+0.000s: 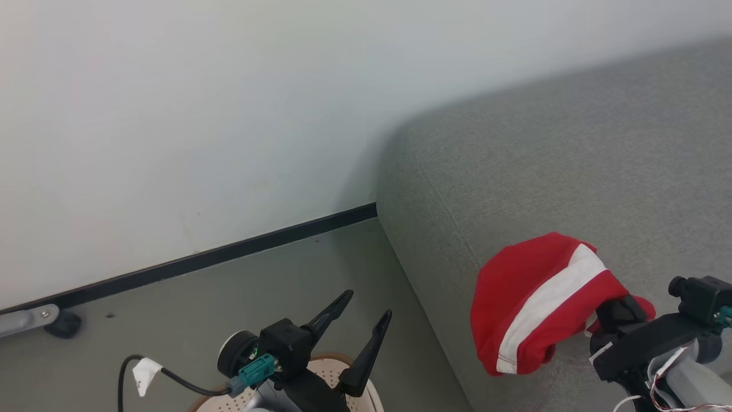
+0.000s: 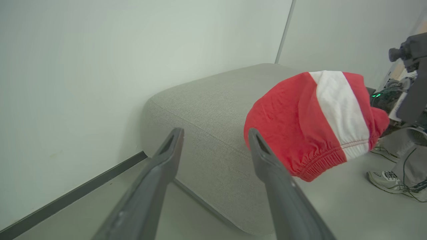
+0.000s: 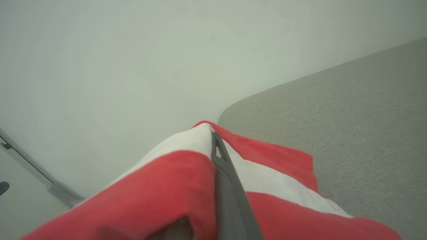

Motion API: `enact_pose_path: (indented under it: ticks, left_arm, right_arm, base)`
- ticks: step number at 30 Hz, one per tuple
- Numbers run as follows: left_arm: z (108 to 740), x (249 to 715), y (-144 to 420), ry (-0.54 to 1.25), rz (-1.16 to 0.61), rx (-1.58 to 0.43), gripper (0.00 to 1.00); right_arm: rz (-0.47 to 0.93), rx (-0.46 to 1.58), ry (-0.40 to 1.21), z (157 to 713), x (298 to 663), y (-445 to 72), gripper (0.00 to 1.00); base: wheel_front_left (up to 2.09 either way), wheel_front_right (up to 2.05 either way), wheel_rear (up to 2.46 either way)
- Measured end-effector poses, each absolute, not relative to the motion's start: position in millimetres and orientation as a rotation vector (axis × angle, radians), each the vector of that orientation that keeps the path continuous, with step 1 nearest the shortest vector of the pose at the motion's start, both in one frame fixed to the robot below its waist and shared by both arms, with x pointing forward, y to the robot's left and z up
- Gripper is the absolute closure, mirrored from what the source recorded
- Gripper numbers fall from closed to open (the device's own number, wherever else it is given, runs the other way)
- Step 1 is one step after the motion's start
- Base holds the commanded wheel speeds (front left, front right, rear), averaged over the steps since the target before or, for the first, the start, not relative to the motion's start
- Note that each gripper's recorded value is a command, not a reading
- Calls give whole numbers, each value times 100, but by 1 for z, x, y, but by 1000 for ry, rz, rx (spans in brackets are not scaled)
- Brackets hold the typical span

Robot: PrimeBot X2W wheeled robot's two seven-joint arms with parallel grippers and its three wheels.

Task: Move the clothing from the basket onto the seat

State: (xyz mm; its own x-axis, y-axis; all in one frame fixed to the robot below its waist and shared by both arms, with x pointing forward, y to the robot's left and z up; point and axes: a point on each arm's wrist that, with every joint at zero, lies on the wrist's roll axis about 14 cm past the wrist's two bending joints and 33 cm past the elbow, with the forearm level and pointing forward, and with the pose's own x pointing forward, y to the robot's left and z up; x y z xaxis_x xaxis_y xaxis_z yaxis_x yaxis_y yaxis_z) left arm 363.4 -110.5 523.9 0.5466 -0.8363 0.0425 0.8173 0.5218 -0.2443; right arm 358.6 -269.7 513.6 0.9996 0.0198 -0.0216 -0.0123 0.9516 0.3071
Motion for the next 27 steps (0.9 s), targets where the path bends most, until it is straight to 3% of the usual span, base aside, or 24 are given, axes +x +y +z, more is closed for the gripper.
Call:
enact_pose_path:
  ticks: [13, 27]
  left_arm:
    - [517, 355, -131, 111, -1046, -271, 0]
    - [517, 360, -138, 107, -1069, -288, 0]
  right_arm:
    - [-75, 304, -16, 517, 342, -295, 100]
    - [-107, 216, -92, 549, 355, -323, 100]
  base:
    - [0, 0, 0]
    - [0, 0, 0]
